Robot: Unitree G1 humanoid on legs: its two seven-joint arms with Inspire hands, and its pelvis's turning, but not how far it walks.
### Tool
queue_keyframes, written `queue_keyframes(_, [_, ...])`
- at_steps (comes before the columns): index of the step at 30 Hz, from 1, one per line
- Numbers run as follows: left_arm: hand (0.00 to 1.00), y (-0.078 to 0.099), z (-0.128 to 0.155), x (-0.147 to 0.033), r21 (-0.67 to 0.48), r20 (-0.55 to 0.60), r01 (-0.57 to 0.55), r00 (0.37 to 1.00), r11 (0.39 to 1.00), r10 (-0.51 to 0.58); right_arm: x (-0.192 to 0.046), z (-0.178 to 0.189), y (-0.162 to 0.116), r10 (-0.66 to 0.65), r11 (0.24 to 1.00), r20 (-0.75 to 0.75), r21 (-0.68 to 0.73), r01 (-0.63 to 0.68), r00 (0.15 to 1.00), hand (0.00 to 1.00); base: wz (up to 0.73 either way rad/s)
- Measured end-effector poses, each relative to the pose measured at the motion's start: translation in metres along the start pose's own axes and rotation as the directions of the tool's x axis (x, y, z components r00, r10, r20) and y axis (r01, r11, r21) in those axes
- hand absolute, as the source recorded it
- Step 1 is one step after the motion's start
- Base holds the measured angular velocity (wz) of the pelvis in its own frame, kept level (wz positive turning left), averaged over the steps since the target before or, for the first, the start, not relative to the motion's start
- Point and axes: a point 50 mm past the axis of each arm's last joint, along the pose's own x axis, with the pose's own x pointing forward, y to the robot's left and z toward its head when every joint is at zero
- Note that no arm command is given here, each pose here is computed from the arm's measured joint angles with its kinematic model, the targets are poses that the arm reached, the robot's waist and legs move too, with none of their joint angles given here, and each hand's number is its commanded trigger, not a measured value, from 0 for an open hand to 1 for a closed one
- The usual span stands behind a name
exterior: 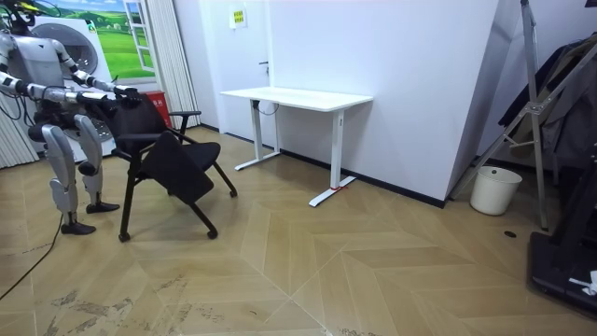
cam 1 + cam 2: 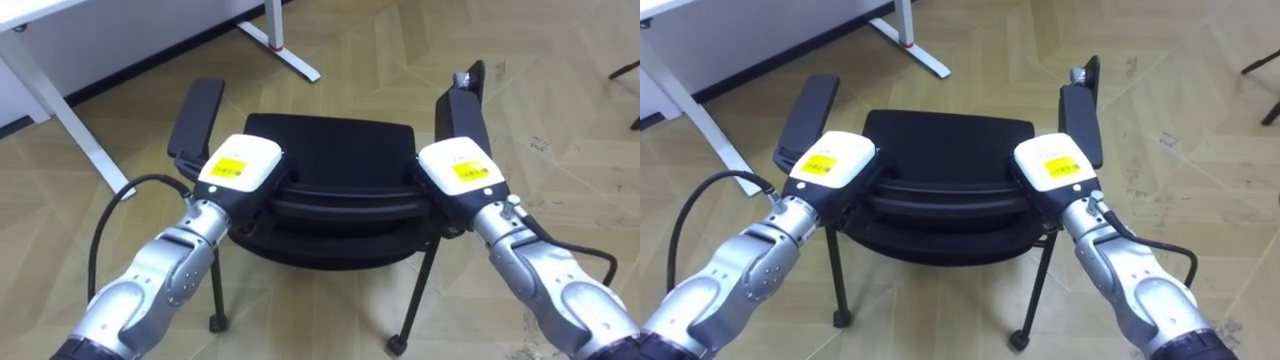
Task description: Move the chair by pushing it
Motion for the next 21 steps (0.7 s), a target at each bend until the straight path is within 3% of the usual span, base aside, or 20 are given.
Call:
queue_keyframes(15, [1.0, -0.001, -0.001, 0.0, -0.001, 0.0, 0.005, 1.0, 1.0, -0.005, -0.001, 0.0, 0.003, -0.024, 1.0, 0.006, -0.002, 0.024, 1.0, 1.0, 0.01])
queue_keyframes(21, [1.0, -0.002, -0.003, 0.014, -0.009, 0.005, 0.02, 1.0, 1.0, -0.02, 0.003, -0.005, 0.006, -0.01, 1.0, -0.01, -0.003, 0.01, 1.0, 1.0, 0.12])
